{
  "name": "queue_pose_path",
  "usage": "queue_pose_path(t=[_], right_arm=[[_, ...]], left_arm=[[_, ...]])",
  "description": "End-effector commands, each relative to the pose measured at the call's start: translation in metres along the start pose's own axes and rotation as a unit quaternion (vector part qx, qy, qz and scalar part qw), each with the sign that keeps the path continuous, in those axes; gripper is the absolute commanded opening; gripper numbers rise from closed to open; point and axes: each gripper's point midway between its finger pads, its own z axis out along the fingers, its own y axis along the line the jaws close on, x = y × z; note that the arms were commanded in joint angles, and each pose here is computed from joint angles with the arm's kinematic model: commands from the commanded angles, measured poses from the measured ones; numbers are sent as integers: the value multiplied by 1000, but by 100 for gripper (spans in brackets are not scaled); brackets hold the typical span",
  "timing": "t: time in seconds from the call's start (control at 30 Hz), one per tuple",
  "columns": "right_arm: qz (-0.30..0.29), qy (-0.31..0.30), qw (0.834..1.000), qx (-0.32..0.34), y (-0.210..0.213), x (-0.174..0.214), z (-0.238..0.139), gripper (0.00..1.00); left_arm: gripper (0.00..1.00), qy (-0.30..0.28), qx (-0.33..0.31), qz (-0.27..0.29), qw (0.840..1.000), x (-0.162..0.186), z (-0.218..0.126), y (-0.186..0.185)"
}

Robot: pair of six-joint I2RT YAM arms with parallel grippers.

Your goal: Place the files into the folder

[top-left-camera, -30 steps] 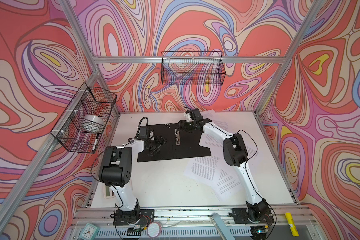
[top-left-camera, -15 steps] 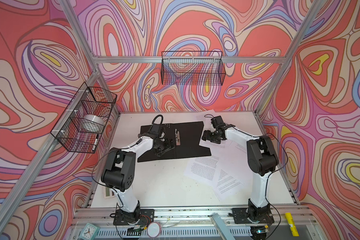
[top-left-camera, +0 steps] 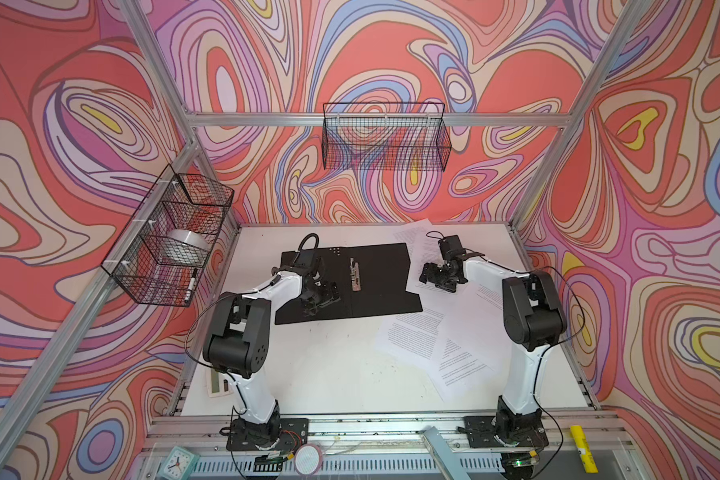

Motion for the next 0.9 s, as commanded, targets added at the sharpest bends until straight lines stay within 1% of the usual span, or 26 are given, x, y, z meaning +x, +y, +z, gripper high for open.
queue_pose_path(t=[0.0, 0.07, 0.13, 0.23, 0.33, 0.37, 0.47, 0.57, 0.6, 0.77, 0.87], right_arm=[[22, 11, 1000, 2, -16, 8, -6, 81], [22, 1, 1000, 5, -16, 3, -14, 81], [18, -5, 1000, -4, -12, -1, -20, 82], [14, -20, 999, -23, -3, -9, -30, 82], [35, -57, 997, -42, -7, -27, -48, 83], [52, -65, 996, -45, -15, -35, -54, 83], [99, -89, 991, -33, -47, -53, -62, 82], [110, -111, 987, 42, -80, -67, -64, 83], [113, -108, 986, 53, -86, -70, -61, 83], [103, -99, 986, 80, -101, -83, -40, 82], [83, -95, 990, 70, -97, -89, -28, 83]], left_arm=[[90, 24, -27, -29, 999, 7, 2, 32], [91, 22, -44, -33, 998, 5, 0, 41], [91, 24, -33, -44, 998, 4, 1, 42], [91, 26, -28, -43, 998, 1, 0, 38], [90, 11, -6, -38, 999, -8, -14, 24], [89, 1, 6, -30, 1000, -11, -22, 15], [89, -38, 18, 25, 999, -16, -55, -18], [90, -50, 49, 75, 995, -9, -78, -54], [90, -49, 63, 92, 993, -4, -83, -68], [90, -21, 126, 167, 978, 27, -86, -132], [90, -7, 151, 188, 971, 40, -78, -162]])
